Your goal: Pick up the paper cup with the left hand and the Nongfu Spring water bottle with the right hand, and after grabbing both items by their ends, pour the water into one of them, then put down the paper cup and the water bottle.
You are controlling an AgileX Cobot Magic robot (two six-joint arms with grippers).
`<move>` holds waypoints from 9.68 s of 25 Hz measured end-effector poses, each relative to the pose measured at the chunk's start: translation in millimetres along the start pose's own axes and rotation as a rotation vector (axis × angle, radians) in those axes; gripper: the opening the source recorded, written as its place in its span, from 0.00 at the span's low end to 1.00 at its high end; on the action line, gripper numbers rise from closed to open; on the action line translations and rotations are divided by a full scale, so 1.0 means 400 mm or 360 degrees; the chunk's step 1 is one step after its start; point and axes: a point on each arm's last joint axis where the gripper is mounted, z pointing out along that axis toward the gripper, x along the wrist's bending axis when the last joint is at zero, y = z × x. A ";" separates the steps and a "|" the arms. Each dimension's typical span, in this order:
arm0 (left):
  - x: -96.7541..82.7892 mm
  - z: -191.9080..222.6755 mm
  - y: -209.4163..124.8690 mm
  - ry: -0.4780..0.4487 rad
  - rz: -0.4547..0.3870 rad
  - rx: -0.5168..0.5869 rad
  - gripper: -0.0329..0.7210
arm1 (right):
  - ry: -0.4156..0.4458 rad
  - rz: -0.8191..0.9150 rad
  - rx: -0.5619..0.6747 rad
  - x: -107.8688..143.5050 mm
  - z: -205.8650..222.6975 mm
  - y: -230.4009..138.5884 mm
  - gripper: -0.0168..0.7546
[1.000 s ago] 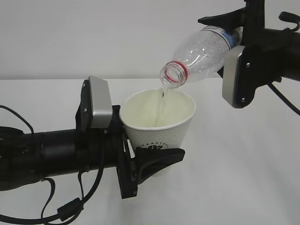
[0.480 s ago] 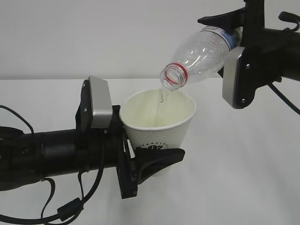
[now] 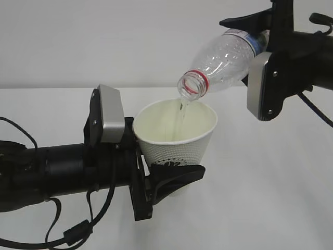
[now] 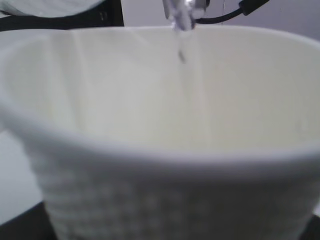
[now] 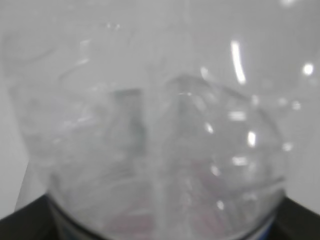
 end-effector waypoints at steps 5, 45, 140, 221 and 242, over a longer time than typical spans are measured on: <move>0.000 0.000 0.000 0.0001 0.0000 0.0003 0.72 | -0.0003 -0.0001 -0.0002 0.000 0.000 0.000 0.69; -0.008 0.000 -0.004 -0.0056 0.0029 0.0029 0.72 | -0.0008 -0.0014 -0.0006 -0.001 0.000 0.001 0.69; -0.010 0.000 -0.005 -0.0068 0.0032 0.0033 0.72 | -0.0040 -0.0033 -0.0026 -0.006 0.000 0.004 0.69; -0.009 0.000 -0.006 -0.0066 0.0033 0.0044 0.70 | -0.0090 -0.0086 -0.0059 -0.013 -0.001 0.009 0.69; -0.010 0.000 -0.007 -0.0072 0.0036 0.0046 0.70 | -0.0090 -0.0089 -0.0059 -0.013 -0.001 0.009 0.69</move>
